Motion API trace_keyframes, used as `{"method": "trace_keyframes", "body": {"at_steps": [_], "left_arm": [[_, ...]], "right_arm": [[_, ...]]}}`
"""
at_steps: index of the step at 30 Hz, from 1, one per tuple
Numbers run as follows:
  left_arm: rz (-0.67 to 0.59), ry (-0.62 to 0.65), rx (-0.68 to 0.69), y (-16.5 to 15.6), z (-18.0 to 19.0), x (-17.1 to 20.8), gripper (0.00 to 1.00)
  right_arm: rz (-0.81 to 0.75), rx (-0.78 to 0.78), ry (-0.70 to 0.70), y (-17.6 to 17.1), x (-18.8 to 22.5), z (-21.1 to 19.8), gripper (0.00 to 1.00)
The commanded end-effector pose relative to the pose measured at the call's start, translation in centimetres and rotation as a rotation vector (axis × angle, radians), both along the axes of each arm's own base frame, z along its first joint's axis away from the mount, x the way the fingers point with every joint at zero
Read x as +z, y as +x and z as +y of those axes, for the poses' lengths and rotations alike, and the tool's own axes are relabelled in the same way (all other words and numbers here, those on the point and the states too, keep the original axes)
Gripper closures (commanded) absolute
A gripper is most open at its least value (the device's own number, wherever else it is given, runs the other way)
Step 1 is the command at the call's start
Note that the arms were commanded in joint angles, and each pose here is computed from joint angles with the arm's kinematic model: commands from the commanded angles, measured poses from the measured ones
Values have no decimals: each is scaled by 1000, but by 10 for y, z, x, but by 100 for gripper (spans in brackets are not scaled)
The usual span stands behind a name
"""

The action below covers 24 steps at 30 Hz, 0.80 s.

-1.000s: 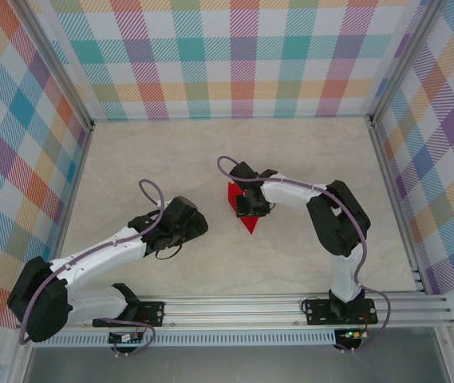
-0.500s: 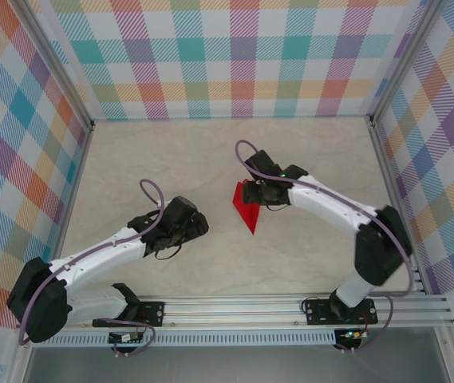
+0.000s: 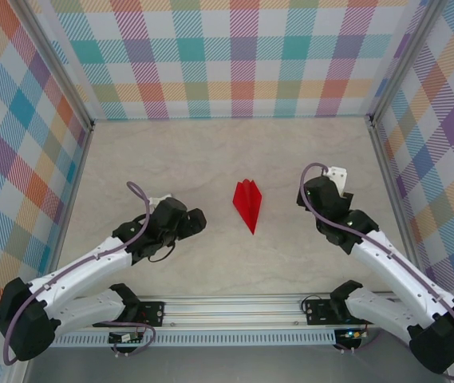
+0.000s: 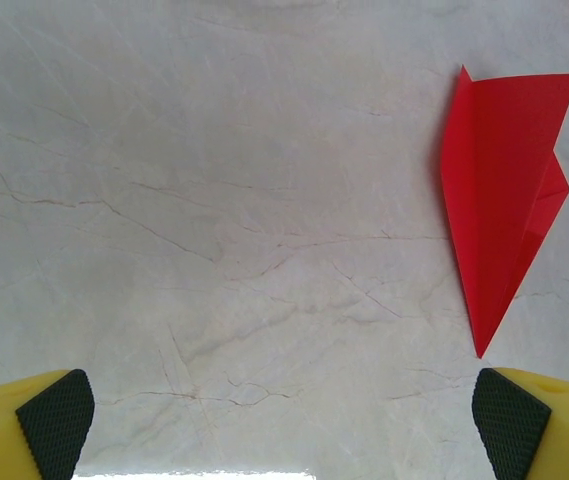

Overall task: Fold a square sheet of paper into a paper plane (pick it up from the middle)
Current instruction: Reset both arms

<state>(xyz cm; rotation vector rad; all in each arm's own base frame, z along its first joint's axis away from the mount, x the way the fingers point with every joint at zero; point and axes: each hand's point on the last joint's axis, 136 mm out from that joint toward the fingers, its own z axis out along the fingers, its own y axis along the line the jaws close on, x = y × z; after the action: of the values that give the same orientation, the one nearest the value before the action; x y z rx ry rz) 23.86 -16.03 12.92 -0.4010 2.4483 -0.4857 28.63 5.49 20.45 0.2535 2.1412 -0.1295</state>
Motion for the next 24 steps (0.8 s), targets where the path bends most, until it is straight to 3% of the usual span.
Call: {"method": "trace_keyframes", "body": {"at_steps": [1, 4, 12, 18, 24], "left_arm": [[-29, 36, 15, 0, 12, 3, 0], [-41, 45, 12, -1, 15, 6, 0], [-73, 61, 1, -3, 21, 6, 0], [-95, 84, -10, -1, 23, 12, 0], [-122, 128, -3, 1, 31, 14, 0]], "right_arm": [[-55, -40, -112, 6, 3, -23, 10], [-56, -93, -128, 8, -16, -42, 1], [20, -74, -193, 30, -72, -60, 0], [-107, 37, -22, 52, -87, -49, 0], [-175, 88, -16, 69, -91, -49, 0]]}}
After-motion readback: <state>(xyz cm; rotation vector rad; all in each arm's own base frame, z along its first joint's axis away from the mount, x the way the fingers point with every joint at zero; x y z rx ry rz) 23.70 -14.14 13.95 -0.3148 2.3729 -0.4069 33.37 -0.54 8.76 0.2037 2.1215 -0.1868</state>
